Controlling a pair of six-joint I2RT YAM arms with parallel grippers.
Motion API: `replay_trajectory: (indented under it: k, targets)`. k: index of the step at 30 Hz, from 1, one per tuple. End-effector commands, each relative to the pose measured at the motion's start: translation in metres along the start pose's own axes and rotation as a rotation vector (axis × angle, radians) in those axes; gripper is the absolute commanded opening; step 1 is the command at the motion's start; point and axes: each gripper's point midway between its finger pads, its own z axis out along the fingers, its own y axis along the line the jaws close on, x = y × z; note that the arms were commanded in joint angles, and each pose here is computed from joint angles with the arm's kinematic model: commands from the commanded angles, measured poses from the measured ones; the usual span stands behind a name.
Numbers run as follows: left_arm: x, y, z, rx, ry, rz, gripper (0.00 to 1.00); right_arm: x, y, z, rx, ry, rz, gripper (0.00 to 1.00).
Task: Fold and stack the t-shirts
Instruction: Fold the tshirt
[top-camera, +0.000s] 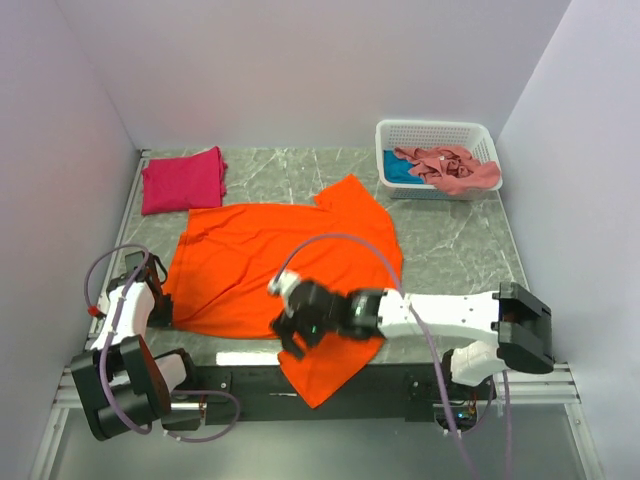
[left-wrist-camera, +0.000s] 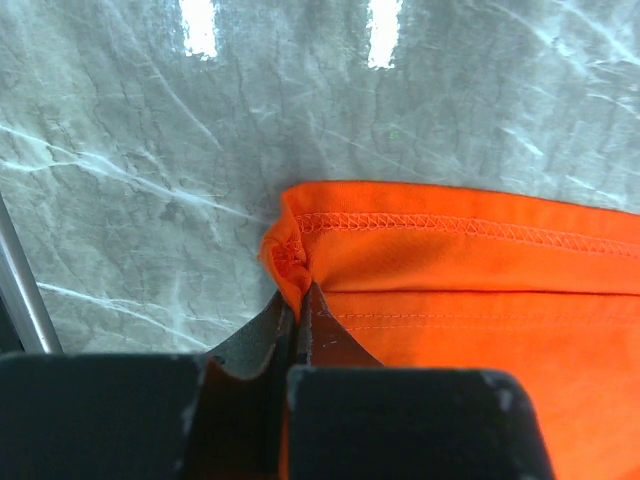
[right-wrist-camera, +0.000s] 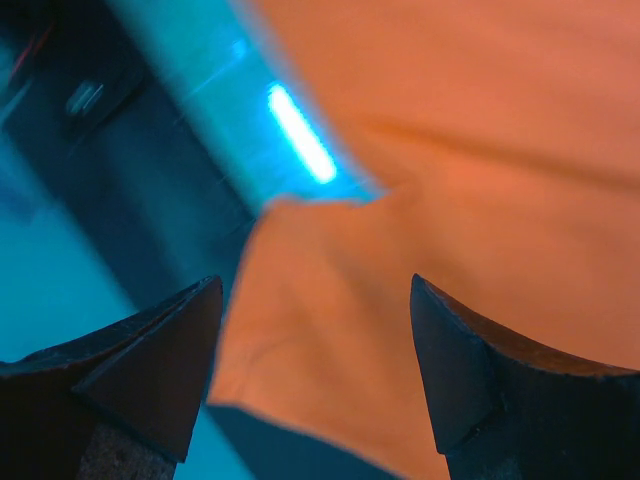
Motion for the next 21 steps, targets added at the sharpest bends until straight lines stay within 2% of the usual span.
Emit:
replay_trajectory:
  k: [1,7,9,21]
  targets:
    - [-0.003,-0.005,-0.003,0.038,-0.013,0.011,0.01,0.019,0.026,-0.007,0.030,0.005,-0.165,0.82]
    - [-0.005,-0.007,-0.006,0.048,-0.018,0.006,0.01,0.074,0.076,0.007,-0.059,0.140,-0.354,0.76]
    - [-0.006,-0.009,-0.008,0.057,-0.019,0.006,0.01,0.086,0.079,0.014,-0.039,0.173,-0.395,0.75]
    - [-0.017,-0.021,-0.022,0.093,-0.040,-0.018,0.01,0.115,0.090,0.016,-0.124,0.297,-0.445,0.66]
